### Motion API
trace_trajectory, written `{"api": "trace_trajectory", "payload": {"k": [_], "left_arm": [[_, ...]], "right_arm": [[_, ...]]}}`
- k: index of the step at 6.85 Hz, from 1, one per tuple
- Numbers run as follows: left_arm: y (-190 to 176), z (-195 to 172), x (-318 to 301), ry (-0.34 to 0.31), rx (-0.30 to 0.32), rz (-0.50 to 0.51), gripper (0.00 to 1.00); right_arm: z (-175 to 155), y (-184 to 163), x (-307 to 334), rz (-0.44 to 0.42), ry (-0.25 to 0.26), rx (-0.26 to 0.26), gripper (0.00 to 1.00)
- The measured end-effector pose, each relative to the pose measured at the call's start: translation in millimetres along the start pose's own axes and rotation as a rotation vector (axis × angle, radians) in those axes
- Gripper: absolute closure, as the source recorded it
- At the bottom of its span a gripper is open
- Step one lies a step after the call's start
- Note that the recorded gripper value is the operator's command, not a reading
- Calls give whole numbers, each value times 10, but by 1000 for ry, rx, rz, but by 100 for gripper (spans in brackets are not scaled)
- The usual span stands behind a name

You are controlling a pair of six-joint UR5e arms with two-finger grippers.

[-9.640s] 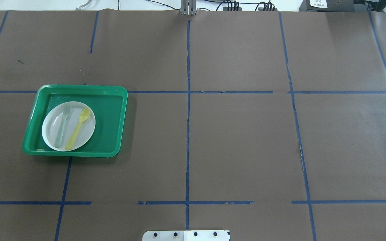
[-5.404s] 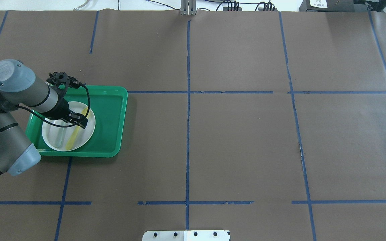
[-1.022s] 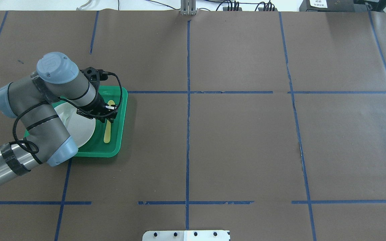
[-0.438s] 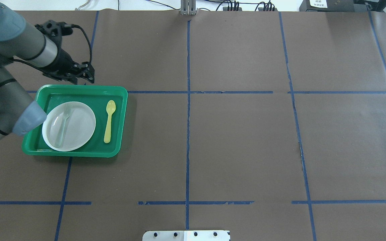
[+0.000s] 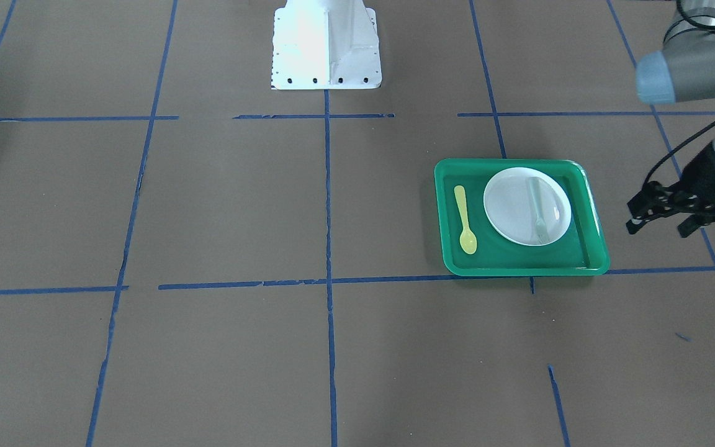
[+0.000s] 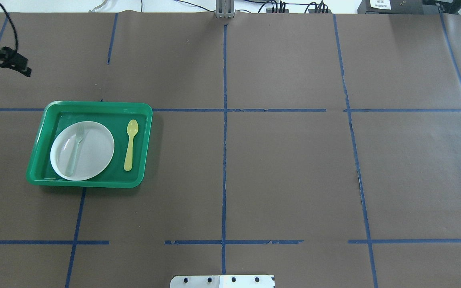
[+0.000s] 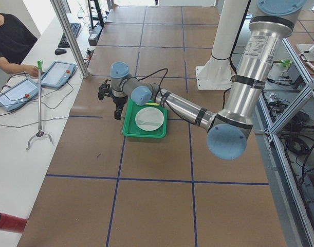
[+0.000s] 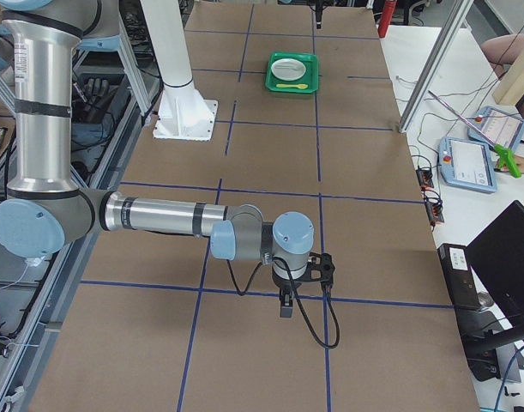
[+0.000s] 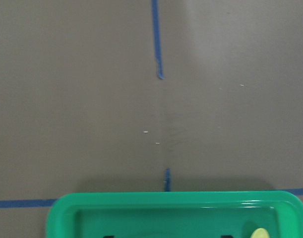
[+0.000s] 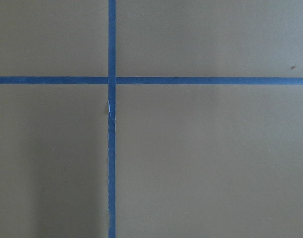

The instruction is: Place spoon

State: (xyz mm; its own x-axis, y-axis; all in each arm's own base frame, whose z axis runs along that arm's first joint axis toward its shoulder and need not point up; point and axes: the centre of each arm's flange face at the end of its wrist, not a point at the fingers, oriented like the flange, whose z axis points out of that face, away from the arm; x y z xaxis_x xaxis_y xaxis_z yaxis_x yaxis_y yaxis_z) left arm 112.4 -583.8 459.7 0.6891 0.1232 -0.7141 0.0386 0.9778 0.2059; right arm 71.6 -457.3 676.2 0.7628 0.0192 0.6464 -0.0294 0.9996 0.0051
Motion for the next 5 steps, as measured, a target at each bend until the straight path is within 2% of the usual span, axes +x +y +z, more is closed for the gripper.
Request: {"api": "trace_trajectory", "payload": {"k": [1, 3, 5], "left_arm": [[54, -193, -793, -43, -21, 46, 1], [277, -377, -2243, -92, -84, 62, 0], [430, -399, -2670, -77, -151, 23, 0]], "right_arm": [[0, 0, 0, 0, 0, 0, 0], [0, 0, 0, 0, 0, 0, 0], [0, 0, 0, 0, 0, 0, 0]]}}
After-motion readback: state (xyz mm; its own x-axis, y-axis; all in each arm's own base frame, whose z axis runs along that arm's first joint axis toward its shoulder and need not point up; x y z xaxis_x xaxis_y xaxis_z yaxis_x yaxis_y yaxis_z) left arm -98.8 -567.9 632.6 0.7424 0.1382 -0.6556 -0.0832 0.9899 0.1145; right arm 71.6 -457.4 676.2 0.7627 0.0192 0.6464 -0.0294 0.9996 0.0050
